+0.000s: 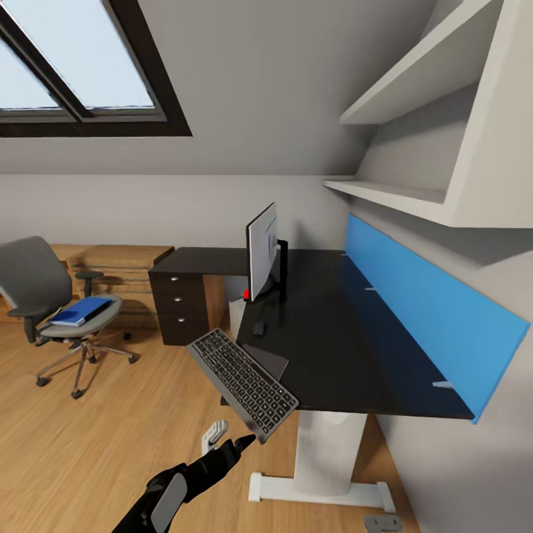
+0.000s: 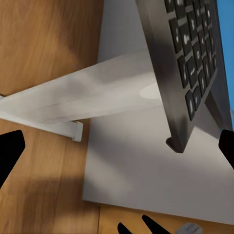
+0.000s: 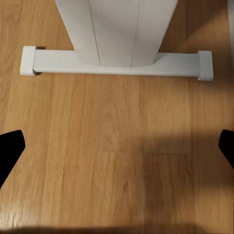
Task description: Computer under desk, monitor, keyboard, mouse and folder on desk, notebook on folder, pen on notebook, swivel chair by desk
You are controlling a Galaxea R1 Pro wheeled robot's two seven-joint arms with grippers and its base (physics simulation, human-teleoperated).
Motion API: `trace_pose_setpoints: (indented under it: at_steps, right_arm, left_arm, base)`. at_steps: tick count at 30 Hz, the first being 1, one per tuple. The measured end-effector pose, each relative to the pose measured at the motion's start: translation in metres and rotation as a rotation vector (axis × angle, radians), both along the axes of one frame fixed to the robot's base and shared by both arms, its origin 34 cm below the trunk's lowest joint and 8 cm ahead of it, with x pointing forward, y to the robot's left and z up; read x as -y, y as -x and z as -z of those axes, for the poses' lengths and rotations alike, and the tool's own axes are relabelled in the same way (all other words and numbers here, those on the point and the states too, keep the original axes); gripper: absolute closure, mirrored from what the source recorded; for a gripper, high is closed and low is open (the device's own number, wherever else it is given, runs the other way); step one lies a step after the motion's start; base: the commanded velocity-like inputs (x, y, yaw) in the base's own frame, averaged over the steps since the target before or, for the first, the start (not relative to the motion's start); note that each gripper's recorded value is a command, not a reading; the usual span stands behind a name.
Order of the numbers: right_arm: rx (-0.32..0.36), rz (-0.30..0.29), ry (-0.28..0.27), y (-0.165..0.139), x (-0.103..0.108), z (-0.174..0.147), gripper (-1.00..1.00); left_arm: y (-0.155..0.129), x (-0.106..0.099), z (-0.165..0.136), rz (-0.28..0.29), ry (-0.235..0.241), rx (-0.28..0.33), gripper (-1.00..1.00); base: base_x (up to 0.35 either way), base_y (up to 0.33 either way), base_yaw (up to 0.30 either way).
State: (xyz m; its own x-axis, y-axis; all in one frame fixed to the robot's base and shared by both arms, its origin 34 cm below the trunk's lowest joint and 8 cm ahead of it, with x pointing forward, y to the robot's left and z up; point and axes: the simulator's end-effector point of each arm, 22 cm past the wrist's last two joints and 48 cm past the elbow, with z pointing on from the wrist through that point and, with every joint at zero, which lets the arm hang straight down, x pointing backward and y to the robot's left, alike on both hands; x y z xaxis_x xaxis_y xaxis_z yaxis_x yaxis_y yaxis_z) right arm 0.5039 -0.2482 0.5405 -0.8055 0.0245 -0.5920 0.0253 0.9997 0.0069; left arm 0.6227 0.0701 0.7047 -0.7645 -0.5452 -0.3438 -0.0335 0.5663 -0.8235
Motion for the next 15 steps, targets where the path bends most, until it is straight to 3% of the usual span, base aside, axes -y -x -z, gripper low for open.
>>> trace_pose_setpoints:
  at_steps: [7, 15]
  right_arm:
    - [0.000, 0.000, 0.000, -0.0001, 0.0000, 0.0000, -1.00]
    - [-0.001, 0.000, 0.000, 0.0004, 0.0000, 0.0002, -1.00]
  left_arm:
    - [0.0003, 0.0002, 0.0003, 0.000, 0.000, -0.001, -1.00]
    - [0.0005, 0.0001, 0.0007, 0.000, -0.001, -0.002, -1.00]
  base:
    - [0.050, 0.000, 0.000]
    - [0.176, -0.028, 0.000]
